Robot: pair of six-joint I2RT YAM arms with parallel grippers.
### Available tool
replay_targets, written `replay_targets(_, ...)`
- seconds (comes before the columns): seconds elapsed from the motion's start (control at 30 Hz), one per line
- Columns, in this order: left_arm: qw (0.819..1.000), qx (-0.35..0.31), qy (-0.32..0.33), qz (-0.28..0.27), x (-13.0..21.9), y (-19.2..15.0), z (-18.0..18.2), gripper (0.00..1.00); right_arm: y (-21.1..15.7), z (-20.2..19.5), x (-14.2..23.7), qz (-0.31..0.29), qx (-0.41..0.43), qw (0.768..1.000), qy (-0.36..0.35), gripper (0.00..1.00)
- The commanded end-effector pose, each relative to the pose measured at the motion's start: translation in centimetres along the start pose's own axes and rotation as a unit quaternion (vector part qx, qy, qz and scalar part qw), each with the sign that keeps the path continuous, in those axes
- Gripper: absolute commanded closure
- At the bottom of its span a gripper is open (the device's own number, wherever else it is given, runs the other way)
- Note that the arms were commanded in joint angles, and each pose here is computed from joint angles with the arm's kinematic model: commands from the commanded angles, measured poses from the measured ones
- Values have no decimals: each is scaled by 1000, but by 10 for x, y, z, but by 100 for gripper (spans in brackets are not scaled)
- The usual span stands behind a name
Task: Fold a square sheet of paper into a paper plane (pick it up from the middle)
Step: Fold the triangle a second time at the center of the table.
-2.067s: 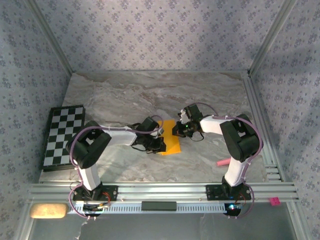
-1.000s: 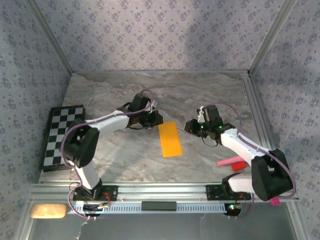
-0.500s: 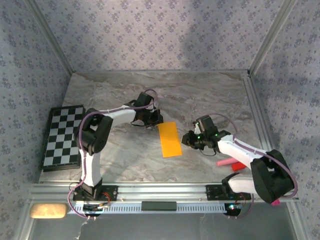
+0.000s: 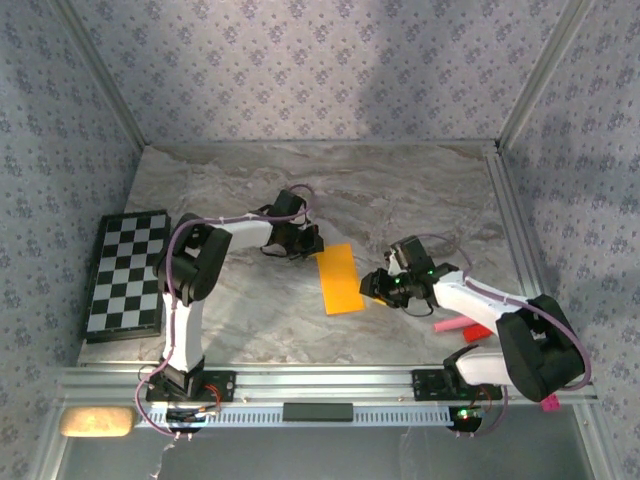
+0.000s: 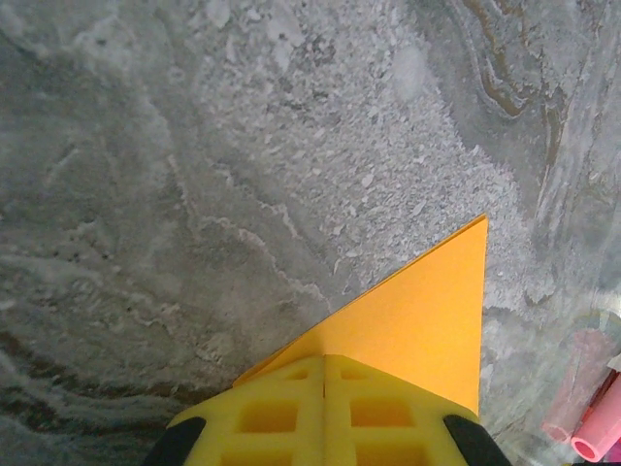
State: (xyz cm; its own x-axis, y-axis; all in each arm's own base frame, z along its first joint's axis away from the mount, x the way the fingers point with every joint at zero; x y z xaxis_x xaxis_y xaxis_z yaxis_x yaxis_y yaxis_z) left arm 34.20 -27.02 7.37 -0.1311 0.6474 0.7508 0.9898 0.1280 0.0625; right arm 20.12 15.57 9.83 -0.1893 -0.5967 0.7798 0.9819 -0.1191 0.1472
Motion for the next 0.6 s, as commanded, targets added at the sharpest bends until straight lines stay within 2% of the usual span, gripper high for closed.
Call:
replay_targets(0.0, 999, 8, 48, 13, -8, -10, 27, 94, -8, -1, -6, 33, -7, 999, 13, 53)
replay_targets(0.33, 999, 10, 47, 17, -11, -11, 28, 94, -10, 2, -14, 49, -16, 998, 35, 56)
replay_targets(0.57, 999, 13, 47, 18, -12, -10, 27, 95, -15, -4, -18, 67, -29, 997, 21, 57)
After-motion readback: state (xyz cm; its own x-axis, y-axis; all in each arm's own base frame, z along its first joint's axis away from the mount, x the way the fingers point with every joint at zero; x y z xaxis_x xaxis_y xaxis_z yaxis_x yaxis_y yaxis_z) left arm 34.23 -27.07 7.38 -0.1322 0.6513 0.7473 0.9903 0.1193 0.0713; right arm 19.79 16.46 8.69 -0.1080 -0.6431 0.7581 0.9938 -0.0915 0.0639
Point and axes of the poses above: each hand's point on the last joint's axis, 136 mm out from that joint toward the fingers, its own x axis back along the fingers, its own z axis along the line the jaws close on, y = z × x, the point moved 7 cm from there along x, back along the fingers, and after that the axes turned 6 degrees about x, right-handed, at the moved point
